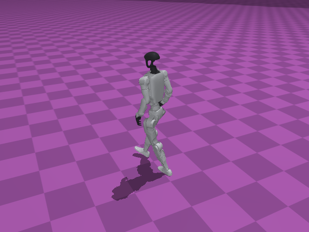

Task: Walk run

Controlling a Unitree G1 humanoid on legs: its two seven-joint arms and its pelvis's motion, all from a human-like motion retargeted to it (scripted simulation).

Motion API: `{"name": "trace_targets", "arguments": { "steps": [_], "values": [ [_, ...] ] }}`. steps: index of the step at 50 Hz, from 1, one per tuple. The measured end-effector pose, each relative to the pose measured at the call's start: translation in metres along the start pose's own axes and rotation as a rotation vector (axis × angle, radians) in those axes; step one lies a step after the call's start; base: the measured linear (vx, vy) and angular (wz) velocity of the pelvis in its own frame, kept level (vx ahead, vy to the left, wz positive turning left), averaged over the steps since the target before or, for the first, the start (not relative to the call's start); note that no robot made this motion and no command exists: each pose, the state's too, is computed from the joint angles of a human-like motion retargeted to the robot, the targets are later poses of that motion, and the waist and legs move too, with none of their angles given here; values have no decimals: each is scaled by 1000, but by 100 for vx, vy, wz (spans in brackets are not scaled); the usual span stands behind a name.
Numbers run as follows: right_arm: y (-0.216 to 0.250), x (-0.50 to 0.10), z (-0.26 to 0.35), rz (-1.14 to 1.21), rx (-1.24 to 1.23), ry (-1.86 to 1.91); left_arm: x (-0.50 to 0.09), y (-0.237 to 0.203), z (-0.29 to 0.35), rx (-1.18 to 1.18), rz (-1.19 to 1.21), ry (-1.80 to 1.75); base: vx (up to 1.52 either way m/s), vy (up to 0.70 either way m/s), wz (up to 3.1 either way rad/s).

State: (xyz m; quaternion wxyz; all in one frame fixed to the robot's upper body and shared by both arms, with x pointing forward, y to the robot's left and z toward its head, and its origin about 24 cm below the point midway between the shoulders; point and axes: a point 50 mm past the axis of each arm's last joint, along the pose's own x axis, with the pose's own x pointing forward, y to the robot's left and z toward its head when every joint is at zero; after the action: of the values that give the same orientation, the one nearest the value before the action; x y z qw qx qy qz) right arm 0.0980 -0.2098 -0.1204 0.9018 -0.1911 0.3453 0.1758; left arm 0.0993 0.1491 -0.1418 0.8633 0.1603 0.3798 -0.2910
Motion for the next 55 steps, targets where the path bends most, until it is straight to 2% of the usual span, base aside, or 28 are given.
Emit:
{"name": "trace_targets", "arguments": {
  "steps": [5, 8, 13, 17, 25, 31, 41, 47, 55],
  "values": [
    [-10, -13, -10, 6, -73, 15, 3, -26, -3, -9, -124, 13, 95, 26, 153],
    [-7, -22, -19, -65, 82, -7, -1, -35, -11, 80, -201, 66, 104, -24, 193],
    [-12, -21, -28, -138, 209, 41, 0, -33, -9, 244, -87, 80, 82, -18, 139],
    [-16, -12, -21, -123, 115, 39, -3, -29, -10, 286, 89, 71, 77, -17, 20],
    [-23, 10, 11, -32, -86, -43, -10, -8, 4, 206, 364, -62, 75, -21, 36],
    [-32, 16, 17, 44, -198, -17, -5, 5, 19, 303, 382, -89, 109, -11, 59],
    [-4, 5, 9, 79, -181, -53, 4, 19, 35, 372, 246, -91, 133, -17, 118],
    [-8, 0, 31, -116, -178, -184, 6, 22, 30, 431, 129, -43, 147, -33, 42],
    [-20, -32, 21, -435, -38, -263, -2, -21, -2, 318, -34, -5, 172, -37, 113]
  ]
}}
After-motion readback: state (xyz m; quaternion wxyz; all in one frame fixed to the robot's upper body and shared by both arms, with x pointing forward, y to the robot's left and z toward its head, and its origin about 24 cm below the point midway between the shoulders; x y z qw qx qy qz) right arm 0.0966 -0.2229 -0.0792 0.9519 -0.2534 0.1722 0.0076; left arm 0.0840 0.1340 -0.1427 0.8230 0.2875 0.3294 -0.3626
